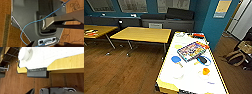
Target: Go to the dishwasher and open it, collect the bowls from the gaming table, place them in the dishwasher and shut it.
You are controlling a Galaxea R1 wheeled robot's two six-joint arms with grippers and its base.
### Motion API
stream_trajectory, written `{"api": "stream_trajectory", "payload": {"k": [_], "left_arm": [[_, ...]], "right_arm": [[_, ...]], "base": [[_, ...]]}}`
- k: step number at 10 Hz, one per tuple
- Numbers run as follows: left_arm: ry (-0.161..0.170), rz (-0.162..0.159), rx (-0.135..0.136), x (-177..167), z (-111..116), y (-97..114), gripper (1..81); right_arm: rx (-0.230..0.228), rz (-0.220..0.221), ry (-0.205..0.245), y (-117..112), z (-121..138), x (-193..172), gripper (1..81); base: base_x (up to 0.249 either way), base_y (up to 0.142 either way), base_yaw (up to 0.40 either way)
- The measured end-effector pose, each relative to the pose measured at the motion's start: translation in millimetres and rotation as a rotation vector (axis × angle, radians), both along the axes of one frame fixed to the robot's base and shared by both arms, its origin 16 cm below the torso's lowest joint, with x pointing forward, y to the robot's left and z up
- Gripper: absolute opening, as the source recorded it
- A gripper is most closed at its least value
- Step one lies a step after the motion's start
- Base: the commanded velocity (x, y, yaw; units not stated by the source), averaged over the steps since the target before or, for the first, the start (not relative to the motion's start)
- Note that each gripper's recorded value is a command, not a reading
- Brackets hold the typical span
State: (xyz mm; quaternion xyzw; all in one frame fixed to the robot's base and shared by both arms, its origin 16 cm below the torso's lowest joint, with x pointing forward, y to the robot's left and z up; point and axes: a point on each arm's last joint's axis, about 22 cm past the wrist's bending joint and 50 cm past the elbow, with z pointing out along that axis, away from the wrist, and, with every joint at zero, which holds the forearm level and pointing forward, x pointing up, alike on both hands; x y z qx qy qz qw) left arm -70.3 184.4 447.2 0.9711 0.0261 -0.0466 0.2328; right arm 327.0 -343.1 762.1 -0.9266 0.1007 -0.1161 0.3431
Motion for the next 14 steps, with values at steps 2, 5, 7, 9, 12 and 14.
{"api": "stream_trajectory", "payload": {"k": [2, 5, 7, 9, 12, 14], "left_arm": [[0.004, 0.001, 0.000, -0.9, -0.1, 0.0, 81.1], [0.005, 0.002, -0.005, -0.2, 0.0, -5.3, 81.1], [0.007, 0.003, -0.004, -0.9, -0.1, -4.6, 81.1], [0.039, 0.003, -0.004, -14.1, 1.4, -4.4, 81.1], [0.088, 0.006, -0.003, -27.9, 2.3, -4.2, 81.1], [0.088, 0.007, -0.003, -26.1, 1.5, -4.2, 81.1]], "right_arm": [[-0.020, -0.018, 0.016, -18.4, 8.3, 35.3, 81.1], [-0.070, -0.068, 0.026, -58.0, 28.9, 86.5, 81.1], [-0.122, -0.116, 0.055, -94.2, 32.2, 111.7, 81.1], [-0.141, -0.144, 0.088, -105.2, 14.5, 137.0, 81.1], [-0.150, -0.142, 0.175, -97.5, -32.9, 156.8, 81.1], [-0.154, -0.174, 0.161, -103.6, -27.9, 184.7, 81.1]], "base": [[0.000, 0.000, 0.000], [0.000, 0.000, 0.000], [0.000, 0.000, 0.000], [0.000, 0.000, 0.000], [0.000, 0.000, 0.000], [0.000, 0.000, 0.000]]}}
